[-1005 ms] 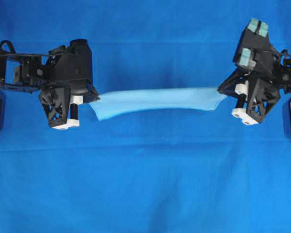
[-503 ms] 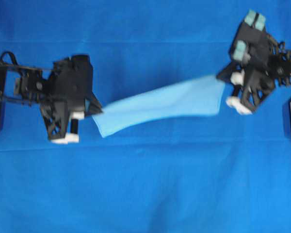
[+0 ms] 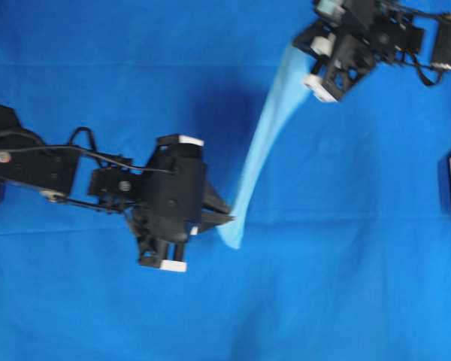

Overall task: Fold the light blue towel.
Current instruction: 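Rotate the held towel vertical, right gripper far, left gripper near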

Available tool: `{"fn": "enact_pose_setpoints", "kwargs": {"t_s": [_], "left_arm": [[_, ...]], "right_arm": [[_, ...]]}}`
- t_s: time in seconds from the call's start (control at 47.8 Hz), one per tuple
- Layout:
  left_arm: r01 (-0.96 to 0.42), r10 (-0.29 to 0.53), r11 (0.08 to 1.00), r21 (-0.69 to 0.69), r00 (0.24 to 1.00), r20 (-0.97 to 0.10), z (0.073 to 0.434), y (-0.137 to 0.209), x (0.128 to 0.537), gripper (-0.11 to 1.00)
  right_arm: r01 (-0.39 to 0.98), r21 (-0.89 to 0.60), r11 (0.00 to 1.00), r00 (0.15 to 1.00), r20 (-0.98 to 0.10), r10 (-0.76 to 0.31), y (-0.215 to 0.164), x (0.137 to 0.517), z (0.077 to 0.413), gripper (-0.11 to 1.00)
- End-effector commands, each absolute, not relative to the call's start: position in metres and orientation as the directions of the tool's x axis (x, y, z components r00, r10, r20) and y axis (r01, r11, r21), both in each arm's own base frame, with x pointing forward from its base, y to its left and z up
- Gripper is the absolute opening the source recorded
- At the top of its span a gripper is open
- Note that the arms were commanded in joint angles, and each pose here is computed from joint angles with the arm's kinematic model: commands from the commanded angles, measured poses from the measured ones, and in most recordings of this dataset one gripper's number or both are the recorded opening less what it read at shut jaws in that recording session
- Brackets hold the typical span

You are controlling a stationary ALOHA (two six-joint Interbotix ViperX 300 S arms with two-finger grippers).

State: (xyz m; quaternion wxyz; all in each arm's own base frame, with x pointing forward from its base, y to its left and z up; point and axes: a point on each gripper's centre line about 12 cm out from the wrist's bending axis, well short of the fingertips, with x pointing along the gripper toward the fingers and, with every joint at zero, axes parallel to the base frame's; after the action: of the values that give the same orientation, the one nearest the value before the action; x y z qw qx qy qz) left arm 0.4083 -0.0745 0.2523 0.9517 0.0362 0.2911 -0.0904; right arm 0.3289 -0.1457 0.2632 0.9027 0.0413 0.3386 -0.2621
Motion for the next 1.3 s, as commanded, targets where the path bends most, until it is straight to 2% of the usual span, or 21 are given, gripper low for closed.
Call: {"fn": "enact_pose_setpoints", "kwargs": {"t_s": [0.0, 0.188, 0.356, 0.628, 0.9, 1.089, 1.277], "left_arm": [[0.247, -0.195, 0.968, 0.037, 0.842, -0.504, 0.273, -0.095, 0.417, 0.02], [0.258, -0.195, 0.964, 0.063, 0.849, -0.492, 0.272, -0.096, 0.424, 0.02], [0.251, -0.194, 0.966, 0.064, 0.863, -0.466, 0.271, -0.095, 0.428, 0.02], [0.218, -0.169, 0.971, 0.097, 0.916, -0.364, 0.265, -0.087, 0.473, 0.02], [0.225, -0.160, 0.961, 0.158, 0.925, -0.346, 0.248, -0.091, 0.523, 0.02], [0.221, -0.153, 0.964, 0.149, 0.915, -0.373, 0.237, -0.087, 0.520, 0.02], [0.210, -0.148, 0.973, 0.097, 0.886, -0.439, 0.214, -0.083, 0.495, 0.02]], "right_arm": [[0.519, -0.114, 0.847, 0.656, -0.583, -0.480, -0.164, 0.339, 0.281, 0.01], [0.500, -0.139, 0.855, 0.668, -0.566, -0.483, -0.173, 0.360, 0.286, 0.01], [0.508, -0.140, 0.850, 0.660, -0.570, -0.489, -0.175, 0.356, 0.285, 0.01], [0.544, -0.133, 0.828, 0.632, -0.585, -0.509, -0.170, 0.309, 0.277, 0.01], [0.560, -0.142, 0.816, 0.593, -0.619, -0.515, -0.161, 0.273, 0.260, 0.01], [0.539, -0.143, 0.830, 0.586, -0.644, -0.491, -0.166, 0.288, 0.241, 0.01], [0.487, -0.114, 0.866, 0.641, -0.627, -0.443, -0.178, 0.329, 0.219, 0.01]]}}
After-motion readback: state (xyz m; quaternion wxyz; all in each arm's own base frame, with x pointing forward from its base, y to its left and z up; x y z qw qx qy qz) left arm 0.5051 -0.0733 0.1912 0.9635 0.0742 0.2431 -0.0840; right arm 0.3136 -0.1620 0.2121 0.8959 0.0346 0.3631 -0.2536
